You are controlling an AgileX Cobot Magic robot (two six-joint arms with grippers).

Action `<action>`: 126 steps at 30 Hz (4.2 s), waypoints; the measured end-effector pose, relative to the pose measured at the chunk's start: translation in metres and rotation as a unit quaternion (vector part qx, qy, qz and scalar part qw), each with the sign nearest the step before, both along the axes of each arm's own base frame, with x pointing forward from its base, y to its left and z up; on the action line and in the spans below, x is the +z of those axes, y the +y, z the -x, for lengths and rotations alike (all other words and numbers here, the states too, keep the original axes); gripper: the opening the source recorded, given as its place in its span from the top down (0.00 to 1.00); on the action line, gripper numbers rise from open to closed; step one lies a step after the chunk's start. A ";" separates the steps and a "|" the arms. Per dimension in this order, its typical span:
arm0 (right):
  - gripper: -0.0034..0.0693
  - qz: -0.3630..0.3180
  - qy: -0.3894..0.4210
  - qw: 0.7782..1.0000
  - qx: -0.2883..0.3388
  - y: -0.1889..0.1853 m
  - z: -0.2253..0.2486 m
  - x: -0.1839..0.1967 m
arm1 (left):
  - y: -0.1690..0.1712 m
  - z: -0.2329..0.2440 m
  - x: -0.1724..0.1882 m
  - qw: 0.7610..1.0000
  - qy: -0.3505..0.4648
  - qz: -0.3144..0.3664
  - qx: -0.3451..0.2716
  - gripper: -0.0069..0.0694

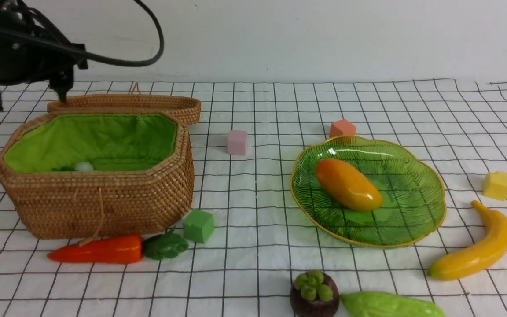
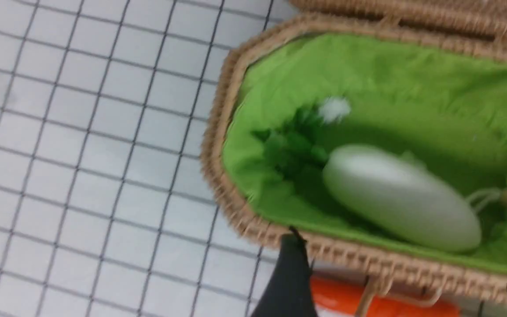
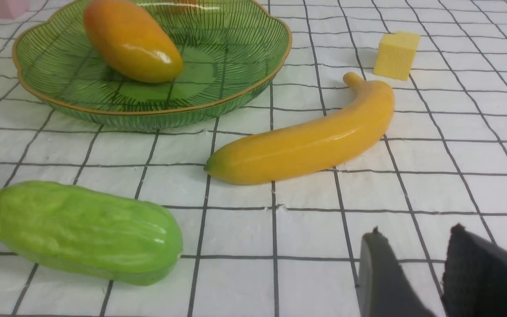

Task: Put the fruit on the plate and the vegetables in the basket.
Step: Use the left arm to grab a carrot and put it into the left basket

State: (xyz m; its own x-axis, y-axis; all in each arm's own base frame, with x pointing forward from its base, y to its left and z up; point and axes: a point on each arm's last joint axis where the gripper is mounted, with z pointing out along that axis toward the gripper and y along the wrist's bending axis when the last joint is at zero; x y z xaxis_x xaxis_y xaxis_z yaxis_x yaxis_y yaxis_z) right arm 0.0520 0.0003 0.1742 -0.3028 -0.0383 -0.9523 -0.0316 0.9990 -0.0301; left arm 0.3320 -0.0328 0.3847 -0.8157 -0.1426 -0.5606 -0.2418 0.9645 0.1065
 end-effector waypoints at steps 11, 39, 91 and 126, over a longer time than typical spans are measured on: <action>0.62 0.000 0.000 1.000 0.000 0.000 0.000 0.000 | -0.016 0.041 -0.131 0.896 0.260 -0.037 -0.358 0.33; 0.62 0.000 -0.001 1.000 0.000 0.000 0.000 0.000 | -0.036 -0.016 -0.193 0.747 0.128 -0.172 -0.630 0.37; 0.62 0.000 0.000 1.000 0.000 0.000 0.000 0.000 | -0.038 0.021 -0.146 0.791 0.130 -0.075 -0.593 0.42; 0.62 0.000 0.000 1.000 0.000 0.000 0.000 0.000 | -0.019 0.016 -0.034 0.887 -0.164 -0.138 -0.409 0.06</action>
State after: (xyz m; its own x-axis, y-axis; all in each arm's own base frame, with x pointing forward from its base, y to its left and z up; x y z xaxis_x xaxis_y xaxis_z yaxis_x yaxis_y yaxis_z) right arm 0.0520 0.0003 0.1742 -0.3025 -0.0384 -0.9524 -0.0316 0.9990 -0.0303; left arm 0.3159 -0.0515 0.3507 -0.3697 0.6018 -0.7079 0.4652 0.7794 0.4197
